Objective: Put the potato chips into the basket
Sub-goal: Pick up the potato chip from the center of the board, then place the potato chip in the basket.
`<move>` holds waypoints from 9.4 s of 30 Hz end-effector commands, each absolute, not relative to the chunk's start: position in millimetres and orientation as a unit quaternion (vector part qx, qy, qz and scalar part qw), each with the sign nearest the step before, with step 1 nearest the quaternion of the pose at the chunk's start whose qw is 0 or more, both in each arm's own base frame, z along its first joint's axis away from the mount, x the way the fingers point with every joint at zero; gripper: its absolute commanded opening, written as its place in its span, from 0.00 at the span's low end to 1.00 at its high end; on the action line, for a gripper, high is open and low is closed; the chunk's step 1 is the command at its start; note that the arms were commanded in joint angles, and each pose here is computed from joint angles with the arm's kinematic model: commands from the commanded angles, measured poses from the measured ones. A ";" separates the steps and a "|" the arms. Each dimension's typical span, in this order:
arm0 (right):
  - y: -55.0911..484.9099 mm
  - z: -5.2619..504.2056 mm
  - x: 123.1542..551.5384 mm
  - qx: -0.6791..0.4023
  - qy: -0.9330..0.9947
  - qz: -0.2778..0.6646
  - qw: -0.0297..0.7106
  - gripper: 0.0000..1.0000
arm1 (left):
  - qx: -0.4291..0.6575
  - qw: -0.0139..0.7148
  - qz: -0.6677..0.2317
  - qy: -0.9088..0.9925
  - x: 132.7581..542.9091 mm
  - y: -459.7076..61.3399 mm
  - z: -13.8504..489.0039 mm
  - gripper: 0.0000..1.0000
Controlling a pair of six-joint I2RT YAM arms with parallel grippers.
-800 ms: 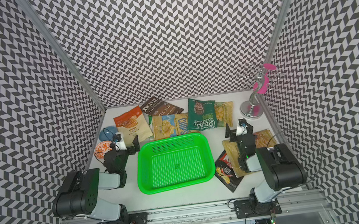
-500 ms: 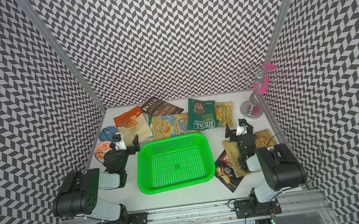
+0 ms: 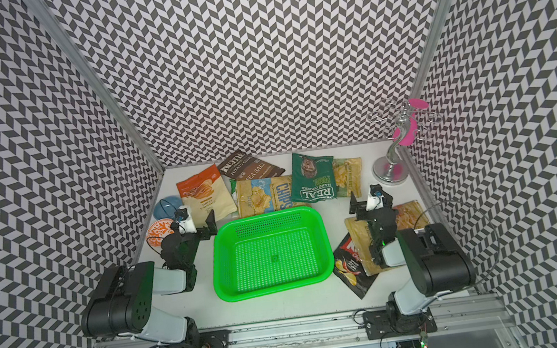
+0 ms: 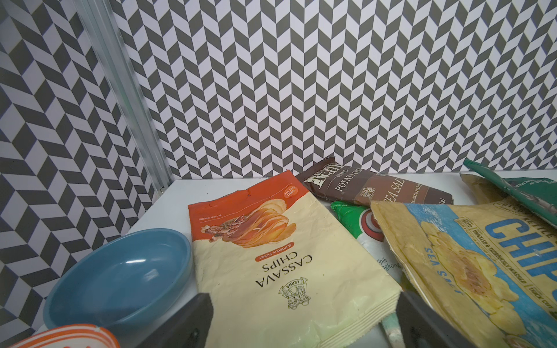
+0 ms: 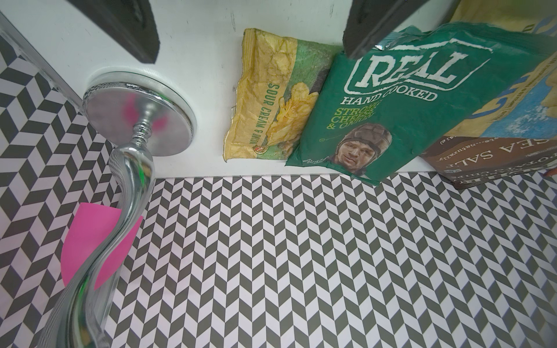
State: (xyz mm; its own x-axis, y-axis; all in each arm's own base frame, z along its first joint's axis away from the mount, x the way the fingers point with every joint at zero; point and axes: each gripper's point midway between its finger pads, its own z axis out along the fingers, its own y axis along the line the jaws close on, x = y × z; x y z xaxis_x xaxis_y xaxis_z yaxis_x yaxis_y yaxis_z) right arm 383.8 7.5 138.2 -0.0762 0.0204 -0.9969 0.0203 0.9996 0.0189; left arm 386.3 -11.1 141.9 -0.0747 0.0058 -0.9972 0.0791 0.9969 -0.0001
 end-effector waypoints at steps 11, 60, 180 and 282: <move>-19.3 216.4 350.5 0.285 0.690 0.049 0.663 0.99 | 0.067 0.596 -0.008 0.800 411.0 -9.8 207.6 0.99; -84.3 33.9 170.7 0.662 0.719 -0.015 0.212 0.93 | 0.178 0.431 -0.161 0.870 327.4 -54.3 184.4 0.99; 350.0 315.6 264.0 0.453 0.690 0.446 0.347 0.00 | 0.060 0.472 -0.005 0.880 352.8 11.8 192.1 0.99; 234.7 329.1 262.7 0.110 0.742 0.438 0.495 0.70 | 0.070 0.478 -0.020 0.875 350.6 6.2 195.2 0.99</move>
State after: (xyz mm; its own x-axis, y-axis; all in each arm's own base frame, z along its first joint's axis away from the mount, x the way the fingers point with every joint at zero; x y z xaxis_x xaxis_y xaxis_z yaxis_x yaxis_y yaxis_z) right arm 255.2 238.9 331.9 -0.4464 0.7162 -0.5365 -0.1890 0.5106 0.8388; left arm 350.6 8.2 190.4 -0.5532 0.1013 -0.8269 0.1256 0.9914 0.0373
